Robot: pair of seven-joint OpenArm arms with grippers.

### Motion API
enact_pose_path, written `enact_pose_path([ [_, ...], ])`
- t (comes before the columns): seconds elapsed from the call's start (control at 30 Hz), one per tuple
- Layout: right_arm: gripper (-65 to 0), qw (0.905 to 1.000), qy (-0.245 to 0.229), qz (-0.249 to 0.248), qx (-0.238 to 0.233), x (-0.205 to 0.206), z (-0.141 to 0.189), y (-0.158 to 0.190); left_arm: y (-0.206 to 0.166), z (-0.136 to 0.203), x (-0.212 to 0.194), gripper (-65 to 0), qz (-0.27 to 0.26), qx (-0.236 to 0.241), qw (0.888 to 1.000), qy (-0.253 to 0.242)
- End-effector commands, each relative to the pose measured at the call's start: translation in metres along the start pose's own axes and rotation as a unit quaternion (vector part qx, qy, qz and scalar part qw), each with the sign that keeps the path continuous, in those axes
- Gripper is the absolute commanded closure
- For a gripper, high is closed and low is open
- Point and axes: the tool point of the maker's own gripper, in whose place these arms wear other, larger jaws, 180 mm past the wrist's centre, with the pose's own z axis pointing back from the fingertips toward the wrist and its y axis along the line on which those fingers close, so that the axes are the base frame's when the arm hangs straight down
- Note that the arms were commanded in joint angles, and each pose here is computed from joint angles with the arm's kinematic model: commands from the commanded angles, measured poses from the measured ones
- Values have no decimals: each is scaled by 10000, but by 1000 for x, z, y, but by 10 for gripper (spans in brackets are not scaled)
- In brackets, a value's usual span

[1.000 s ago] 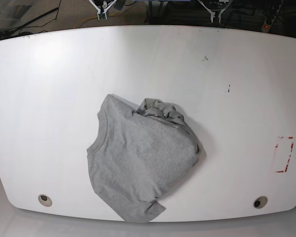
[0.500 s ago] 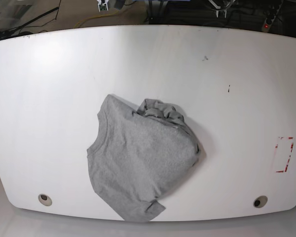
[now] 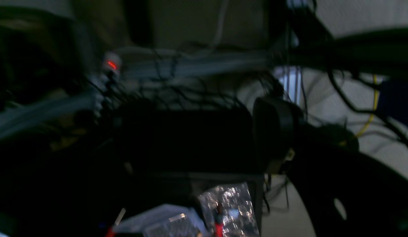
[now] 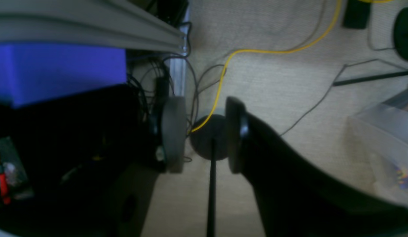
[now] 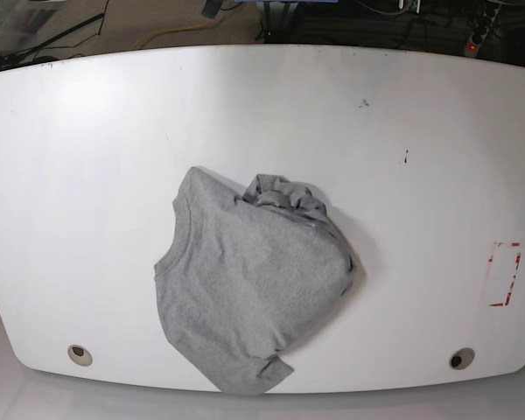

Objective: Fold the T-shirt properly

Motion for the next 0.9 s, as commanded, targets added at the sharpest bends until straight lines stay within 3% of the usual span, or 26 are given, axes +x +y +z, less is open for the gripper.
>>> enact_pose_path([
  [0.0, -187, 10000, -85, 30, -26, 0, 14, -1, -1, 17, 0, -440, -52, -41, 10000, -59],
  [0.47, -187, 9968, -763, -210, -104, 48, 89, -8, 16, 88, 62, -439, -256, 150, 9961, -834],
  [0.67, -187, 9915, -1262, -266, 188, 89, 113, 4, 43, 104, 92, -439, 202, 472, 9908, -1249],
  [0.87, -187, 9830, -1793, -341, 220, 127, 115, 2, 59, 103, 106, -442, 445, 589, 9864, -1471],
])
